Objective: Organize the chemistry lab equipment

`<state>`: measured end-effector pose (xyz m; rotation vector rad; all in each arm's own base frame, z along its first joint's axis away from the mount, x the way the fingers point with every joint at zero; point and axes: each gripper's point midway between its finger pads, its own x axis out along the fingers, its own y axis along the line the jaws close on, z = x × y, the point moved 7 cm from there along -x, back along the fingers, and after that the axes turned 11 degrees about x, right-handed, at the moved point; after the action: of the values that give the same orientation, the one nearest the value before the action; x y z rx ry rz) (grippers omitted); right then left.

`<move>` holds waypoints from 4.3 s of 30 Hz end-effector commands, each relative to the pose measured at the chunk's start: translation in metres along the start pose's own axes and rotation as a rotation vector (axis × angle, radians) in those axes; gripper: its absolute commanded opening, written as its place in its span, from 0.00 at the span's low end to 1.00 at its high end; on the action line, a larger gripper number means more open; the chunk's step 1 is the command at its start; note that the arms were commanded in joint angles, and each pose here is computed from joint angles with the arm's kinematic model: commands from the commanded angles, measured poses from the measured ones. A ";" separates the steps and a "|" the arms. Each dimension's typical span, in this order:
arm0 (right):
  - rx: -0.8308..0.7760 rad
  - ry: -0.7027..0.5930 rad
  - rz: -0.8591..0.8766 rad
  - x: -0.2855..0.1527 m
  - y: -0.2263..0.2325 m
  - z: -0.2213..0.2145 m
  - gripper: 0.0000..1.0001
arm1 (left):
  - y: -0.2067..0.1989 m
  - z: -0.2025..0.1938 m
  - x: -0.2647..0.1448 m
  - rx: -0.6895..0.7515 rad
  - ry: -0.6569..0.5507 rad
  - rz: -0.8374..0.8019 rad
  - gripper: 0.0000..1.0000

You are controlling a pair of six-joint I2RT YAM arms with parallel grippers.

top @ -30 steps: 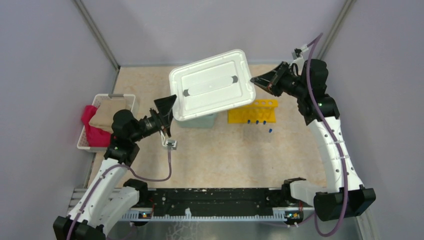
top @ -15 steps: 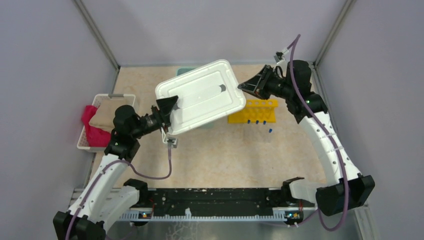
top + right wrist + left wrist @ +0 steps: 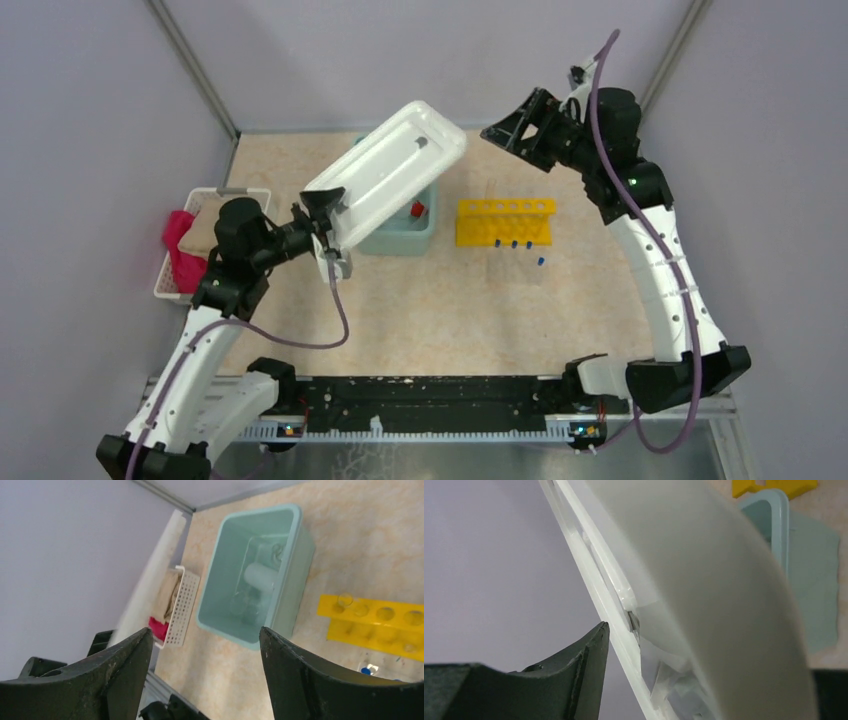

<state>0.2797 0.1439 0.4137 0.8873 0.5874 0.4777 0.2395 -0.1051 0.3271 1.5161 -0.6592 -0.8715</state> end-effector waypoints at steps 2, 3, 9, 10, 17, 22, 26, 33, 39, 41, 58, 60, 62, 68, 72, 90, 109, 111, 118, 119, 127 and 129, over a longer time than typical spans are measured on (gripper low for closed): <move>-0.093 -0.230 -0.027 -0.032 0.024 0.035 0.77 | 0.023 -0.004 -0.002 -0.620 0.088 0.046 0.00; -0.092 -0.242 -0.018 -0.034 0.026 0.036 0.77 | 0.024 -0.003 -0.001 -0.713 0.095 0.044 0.00; -0.064 -0.226 -0.010 -0.031 0.018 0.028 0.78 | 0.045 0.001 0.011 -1.242 0.077 0.144 0.00; -0.058 -0.215 -0.008 -0.029 0.015 0.025 0.78 | 0.048 0.005 0.013 -1.326 0.056 0.145 0.00; -0.029 -0.157 -0.018 -0.017 -0.003 0.004 0.79 | 0.072 0.023 0.019 -1.674 -0.162 0.108 0.00; -0.022 -0.122 -0.035 -0.011 -0.010 -0.005 0.79 | 0.059 0.015 0.019 -1.948 -0.268 0.060 0.00; -0.020 -0.108 -0.035 -0.010 -0.010 -0.009 0.79 | 0.035 0.001 0.018 -2.121 -0.292 0.023 0.00; -0.028 -0.052 -0.028 0.007 -0.005 -0.026 0.79 | -0.003 -0.004 0.020 -2.284 -0.334 -0.066 0.00; -0.041 -0.018 -0.048 0.020 -0.006 -0.036 0.79 | -0.010 -0.003 0.018 -2.332 -0.456 -0.131 0.00; -0.042 -0.011 -0.054 0.022 -0.007 -0.038 0.79 | -0.006 -0.005 0.016 -2.301 -0.481 -0.154 0.00; -0.050 0.024 -0.078 0.034 -0.016 -0.048 0.79 | -0.010 -0.024 0.018 -2.222 -0.435 -0.109 0.00; -0.049 0.028 -0.082 0.035 -0.018 -0.049 0.79 | -0.013 -0.028 0.022 -2.237 -0.447 -0.113 0.00; -0.048 0.031 -0.086 0.036 -0.021 -0.050 0.79 | -0.014 -0.030 0.024 -2.248 -0.477 -0.109 0.00; -0.036 0.047 -0.077 0.040 -0.021 -0.056 0.79 | -0.018 -0.029 0.044 -2.272 -0.569 -0.166 0.00; -0.040 0.054 -0.090 0.044 -0.023 -0.059 0.79 | -0.030 -0.021 0.053 -2.298 -0.568 -0.202 0.00; -0.064 0.084 -0.188 0.068 -0.058 -0.078 0.78 | -0.004 -0.037 0.040 -2.272 -0.691 -0.145 0.00; -0.188 0.138 -0.354 0.125 -0.120 -0.097 0.74 | 0.016 -0.068 -0.012 -2.234 -0.580 0.087 0.00; -0.197 0.159 -0.356 0.131 -0.121 -0.102 0.73 | 0.017 -0.066 -0.013 -2.234 -0.582 0.088 0.00; -0.224 0.235 -0.277 0.132 -0.095 -0.140 0.71 | 0.011 -0.065 -0.013 -2.251 -0.570 0.086 0.00; -0.227 0.244 -0.266 0.130 -0.090 -0.146 0.71 | 0.009 -0.065 -0.012 -2.255 -0.568 0.082 0.00; -0.226 0.314 -0.159 0.124 -0.057 -0.174 0.72 | -0.009 -0.062 -0.010 -2.305 -0.556 0.076 0.00; -0.222 0.320 -0.156 0.122 -0.053 -0.174 0.74 | -0.014 -0.058 -0.007 -2.322 -0.558 0.054 0.00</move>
<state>0.2643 0.2746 0.1975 0.4699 0.9825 0.4124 0.2903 -0.0599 0.3147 -0.8814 0.2419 -1.1120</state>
